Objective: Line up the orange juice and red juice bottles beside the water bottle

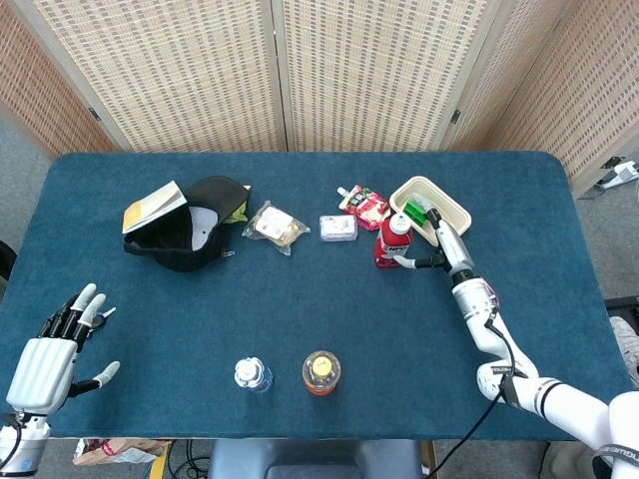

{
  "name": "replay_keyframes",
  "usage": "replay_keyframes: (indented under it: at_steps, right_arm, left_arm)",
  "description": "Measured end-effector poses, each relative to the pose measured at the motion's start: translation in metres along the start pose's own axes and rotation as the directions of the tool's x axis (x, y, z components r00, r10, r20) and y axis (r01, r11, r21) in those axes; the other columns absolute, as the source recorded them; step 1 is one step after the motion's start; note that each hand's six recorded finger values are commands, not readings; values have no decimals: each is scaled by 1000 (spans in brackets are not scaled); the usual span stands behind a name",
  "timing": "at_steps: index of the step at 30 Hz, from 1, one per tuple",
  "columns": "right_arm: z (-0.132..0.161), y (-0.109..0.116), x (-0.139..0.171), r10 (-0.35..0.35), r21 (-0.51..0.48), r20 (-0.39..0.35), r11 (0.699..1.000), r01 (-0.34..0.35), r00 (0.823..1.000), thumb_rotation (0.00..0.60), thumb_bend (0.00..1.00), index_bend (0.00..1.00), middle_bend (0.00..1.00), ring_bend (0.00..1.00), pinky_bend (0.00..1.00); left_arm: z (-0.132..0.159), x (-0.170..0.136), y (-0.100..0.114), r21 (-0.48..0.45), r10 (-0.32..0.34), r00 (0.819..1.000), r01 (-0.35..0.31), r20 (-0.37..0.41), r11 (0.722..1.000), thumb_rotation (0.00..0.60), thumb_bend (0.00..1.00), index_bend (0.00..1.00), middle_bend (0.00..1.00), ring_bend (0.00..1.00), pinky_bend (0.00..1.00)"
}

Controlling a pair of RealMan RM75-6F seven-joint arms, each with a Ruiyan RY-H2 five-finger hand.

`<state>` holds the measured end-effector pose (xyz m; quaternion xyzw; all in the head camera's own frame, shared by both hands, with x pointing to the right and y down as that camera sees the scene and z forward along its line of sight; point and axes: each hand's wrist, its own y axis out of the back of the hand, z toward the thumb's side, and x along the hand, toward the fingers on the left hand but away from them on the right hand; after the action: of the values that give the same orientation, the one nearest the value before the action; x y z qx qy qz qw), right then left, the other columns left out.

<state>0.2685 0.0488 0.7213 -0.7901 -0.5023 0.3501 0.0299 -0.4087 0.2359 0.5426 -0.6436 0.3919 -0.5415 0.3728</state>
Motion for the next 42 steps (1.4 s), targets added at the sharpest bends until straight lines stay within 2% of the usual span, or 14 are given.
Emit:
replay_keyframes:
  at_steps: [6, 13, 18, 22, 28, 32, 38, 42]
  right_arm:
    - [-11, -8, -9, 12, -31, 31, 999, -11, 999, 600, 7, 10, 101, 23, 106]
    - [-14, -22, -16, 23, -44, 39, 999, -21, 999, 600, 178, 235, 239, 128, 114]
    - [-14, -30, -18, 40, -35, 34, 999, -39, 999, 600, 381, 424, 353, 214, 182]
    - [-14, -29, -15, 35, -31, 22, 999, -34, 999, 600, 468, 514, 424, 283, 226]
    - [-8, -27, -1, 55, -45, -17, 997, -56, 998, 600, 477, 534, 444, 315, 259]
    - [2, -25, 17, 97, -61, -52, 993, -100, 994, 600, 476, 534, 445, 315, 260]
    - [17, -19, 64, 190, -62, -107, 978, -197, 976, 600, 471, 535, 445, 315, 260]
    - [21, -19, 101, 264, -33, -131, 962, -271, 955, 600, 457, 534, 445, 315, 260]
  left_arm:
    - [-1, 0, 0, 1, -1, 1000, 1, -5, 1000, 600, 161, 37, 11, 46, 153]
    - [-1, 0, 0, 4, -1, 1000, 1, -6, 1000, 600, 161, 37, 11, 46, 153]
    - [-2, -1, 1, 5, 0, 1000, 0, -10, 1000, 600, 161, 37, 11, 46, 153]
    - [-3, -1, -1, 3, -2, 1000, 2, -10, 1000, 600, 161, 37, 11, 46, 153]
    - [-2, 1, -1, 1, -3, 1000, 3, -5, 1000, 600, 161, 37, 11, 46, 153]
    - [1, 2, -2, -2, -4, 1000, 4, 3, 1000, 600, 161, 37, 11, 46, 153]
    - [2, 4, -2, 1, -6, 1000, 6, 7, 1000, 600, 161, 37, 11, 46, 153]
    - [4, 4, -2, 3, -4, 1000, 4, 12, 1000, 600, 161, 37, 11, 46, 153]
